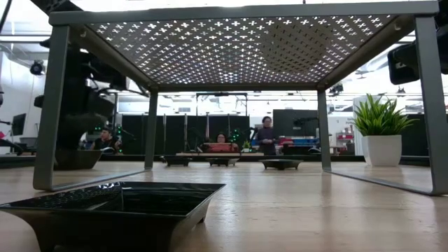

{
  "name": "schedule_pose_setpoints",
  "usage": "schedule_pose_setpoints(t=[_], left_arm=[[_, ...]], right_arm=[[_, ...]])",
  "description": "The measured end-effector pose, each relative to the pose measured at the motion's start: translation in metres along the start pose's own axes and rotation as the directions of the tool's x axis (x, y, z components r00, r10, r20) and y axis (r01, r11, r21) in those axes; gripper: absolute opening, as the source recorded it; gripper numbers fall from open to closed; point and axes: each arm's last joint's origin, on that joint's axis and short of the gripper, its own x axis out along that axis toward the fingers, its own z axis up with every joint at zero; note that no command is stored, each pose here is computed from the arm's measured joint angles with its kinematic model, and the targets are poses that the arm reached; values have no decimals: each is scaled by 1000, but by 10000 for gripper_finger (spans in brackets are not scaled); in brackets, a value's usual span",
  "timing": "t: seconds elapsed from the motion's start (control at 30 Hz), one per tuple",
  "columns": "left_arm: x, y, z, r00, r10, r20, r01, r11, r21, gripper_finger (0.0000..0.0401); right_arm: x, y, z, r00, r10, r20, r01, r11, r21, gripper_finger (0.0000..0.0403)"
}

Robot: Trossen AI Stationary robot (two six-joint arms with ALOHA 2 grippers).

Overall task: Pick & Place Mini shaped plates
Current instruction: Stack the top black distorted square plate on top of the black distorted square plate on the shelf

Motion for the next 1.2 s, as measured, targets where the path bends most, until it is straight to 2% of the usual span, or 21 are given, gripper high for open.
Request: schedule_pose_setpoints(t=[0.13,0.3,0.37,0.57,0.73,1.0,1.13,1.2], left_arm=[[4,0,-3,1000,-5,-28,5,1000,6,126],[5,1,-5,1000,1,-20,0,999,50,35],[5,2,-5,1000,11,-9,-10,998,68,11],[-13,5,-2,996,-21,83,17,999,49,2],[-42,12,3,972,-48,232,47,999,10,0],[-98,30,8,873,-85,480,128,990,-57,0],[-124,40,9,796,-65,602,167,979,-115,0],[-136,43,11,736,-50,675,217,962,-165,0]], right_arm=[[0,0,0,1000,0,0,0,1000,-1,8],[0,0,0,1000,0,0,0,1000,0,8],[0,0,0,1000,0,0,0,1000,-1,8],[0,0,0,1000,0,0,0,1000,-1,8],[0,0,0,1000,0,0,0,1000,0,8],[0,0,0,1000,0,1,0,1000,1,8],[0,0,1,1000,1,11,-1,1000,12,8],[0,0,3,1000,0,31,-2,998,67,8]])
